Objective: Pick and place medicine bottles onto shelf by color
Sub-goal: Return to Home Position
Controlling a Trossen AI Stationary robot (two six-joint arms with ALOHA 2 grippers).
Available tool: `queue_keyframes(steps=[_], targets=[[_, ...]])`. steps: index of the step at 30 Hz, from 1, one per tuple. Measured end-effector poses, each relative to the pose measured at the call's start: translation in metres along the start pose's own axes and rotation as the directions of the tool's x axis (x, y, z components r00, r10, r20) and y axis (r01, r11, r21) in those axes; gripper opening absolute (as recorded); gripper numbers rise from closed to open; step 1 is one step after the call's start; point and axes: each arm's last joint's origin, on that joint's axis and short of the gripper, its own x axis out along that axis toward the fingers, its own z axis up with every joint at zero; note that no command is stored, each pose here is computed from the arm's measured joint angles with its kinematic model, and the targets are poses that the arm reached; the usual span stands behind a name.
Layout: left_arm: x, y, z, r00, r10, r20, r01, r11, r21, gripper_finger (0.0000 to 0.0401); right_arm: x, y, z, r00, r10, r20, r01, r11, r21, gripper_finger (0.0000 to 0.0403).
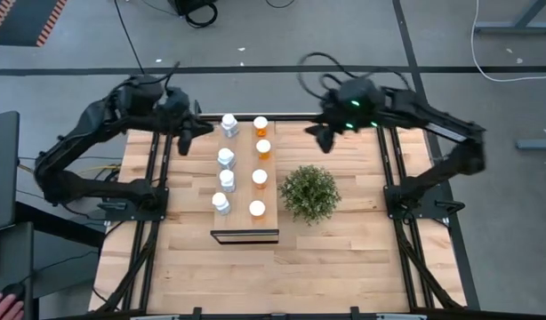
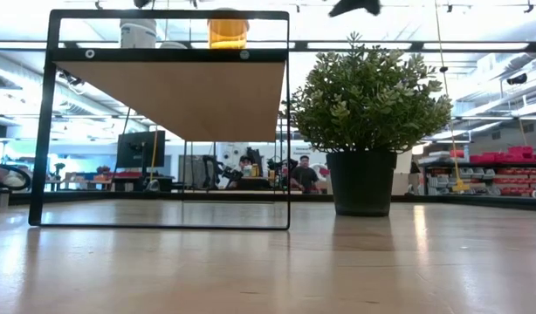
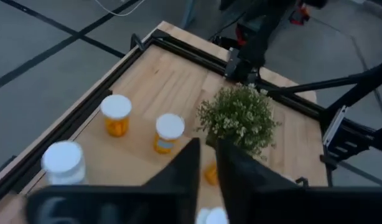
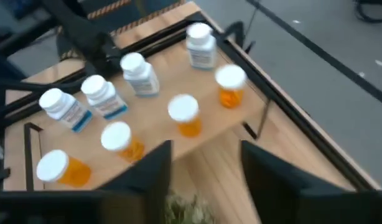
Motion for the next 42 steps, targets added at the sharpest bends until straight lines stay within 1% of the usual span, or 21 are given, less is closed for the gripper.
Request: queue_keyframes(steps=[2, 3, 6, 7, 8, 10, 12, 16, 20, 23, 25, 28, 32, 34, 35, 37, 42], targets=[[-0.01, -0.003, -0.008, 1.0, 0.006, 0.006, -0.006, 1.0, 0.016, 0.0024, -0.017, -0.003, -0.019, 0.999, -0.025, 0.024, 0.025, 0.999, 0.039, 0.0163], [-0.013, -0.003, -0.016, 1.0, 0.004, 0.008, -0.004, 1.0, 0.016, 0.0012, -0.023, -0.005, -0.029, 0.999, -0.03, 0.039, 0.027, 0.997, 0.068, 0.0133], [-0.018, 0.0, -0.046, 0.998, -0.007, 0.066, 0.01, 0.999, -0.045, 0.0009, -0.034, -0.012, -0.065, 0.995, -0.01, 0.098, -0.008, 0.984, 0.176, 0.005], [-0.019, 0.002, -0.057, 0.995, -0.02, 0.098, 0.027, 0.997, -0.076, 0.0007, -0.036, -0.014, -0.077, 0.992, 0.006, 0.125, -0.033, 0.976, 0.214, 0.0026], [-0.018, 0.004, -0.07, 0.991, -0.034, 0.132, 0.049, 0.993, -0.108, 0.0005, -0.036, -0.015, -0.09, 0.989, 0.021, 0.148, -0.058, 0.967, 0.249, 0.0014], [-0.02, 0.007, -0.09, 0.973, -0.062, 0.221, 0.098, 0.983, -0.156, 0.0004, -0.037, -0.019, -0.113, 0.978, 0.053, 0.202, -0.115, 0.945, 0.308, 0.0009], [-0.02, 0.01, -0.11, 0.96, -0.076, 0.27, 0.133, 0.971, -0.198, 0.0004, -0.036, -0.023, -0.135, 0.967, 0.062, 0.246, -0.15, 0.922, 0.358, 0.0009], [-0.018, 0.017, -0.146, 0.943, -0.078, 0.323, 0.173, 0.945, -0.277, 0.0003, -0.032, -0.034, -0.176, 0.952, 0.022, 0.305, -0.162, 0.883, 0.441, 0.0009], [-0.014, 0.022, -0.173, 0.922, -0.092, 0.375, 0.22, 0.923, -0.316, 0.0002, -0.029, -0.042, -0.205, 0.935, -0.012, 0.355, -0.18, 0.845, 0.504, 0.0008], [-0.012, 0.026, -0.19, 0.918, -0.073, 0.39, 0.218, 0.913, -0.344, 0.0002, -0.025, -0.045, -0.218, 0.928, -0.018, 0.372, -0.194, 0.829, 0.524, 0.0008], [-0.011, 0.028, -0.199, 0.909, -0.074, 0.411, 0.232, 0.908, -0.348, 0.0001, -0.022, -0.045, -0.223, 0.931, -0.014, 0.366, -0.193, 0.831, 0.522, 0.0008], [-0.01, 0.03, -0.213, 0.89, -0.07, 0.45, 0.244, 0.907, -0.342, 0.0001, -0.016, -0.045, -0.23, 0.936, -0.031, 0.35, -0.165, 0.84, 0.516, 0.0008], [-0.001, 0.036, -0.233, 0.885, -0.06, 0.461, 0.24, 0.908, -0.343, 0.0001, -0.006, -0.045, -0.243, 0.945, -0.077, 0.319, -0.103, 0.854, 0.511, 0.0007], [0.005, 0.037, -0.236, 0.89, -0.068, 0.451, 0.242, 0.909, -0.34, 0.0001, -0.002, -0.046, -0.249, 0.947, -0.088, 0.309, -0.087, 0.854, 0.513, 0.0007], [0.007, 0.037, -0.238, 0.893, -0.072, 0.445, 0.237, 0.915, -0.328, 0.0001, 0.001, -0.047, -0.252, 0.948, -0.091, 0.305, -0.086, 0.849, 0.521, 0.0007], [0.01, 0.036, -0.237, 0.872, -0.098, 0.48, 0.269, 0.915, -0.302, 0.0001, 0.005, -0.048, -0.258, 0.943, -0.086, 0.321, -0.107, 0.836, 0.538, 0.0007], [0.025, 0.037, -0.25, 0.879, -0.132, 0.458, 0.3, 0.9, -0.317, 0.0001, 0.019, -0.054, -0.282, 0.925, -0.045, 0.377, -0.203, 0.781, 0.591, 0.0007]])
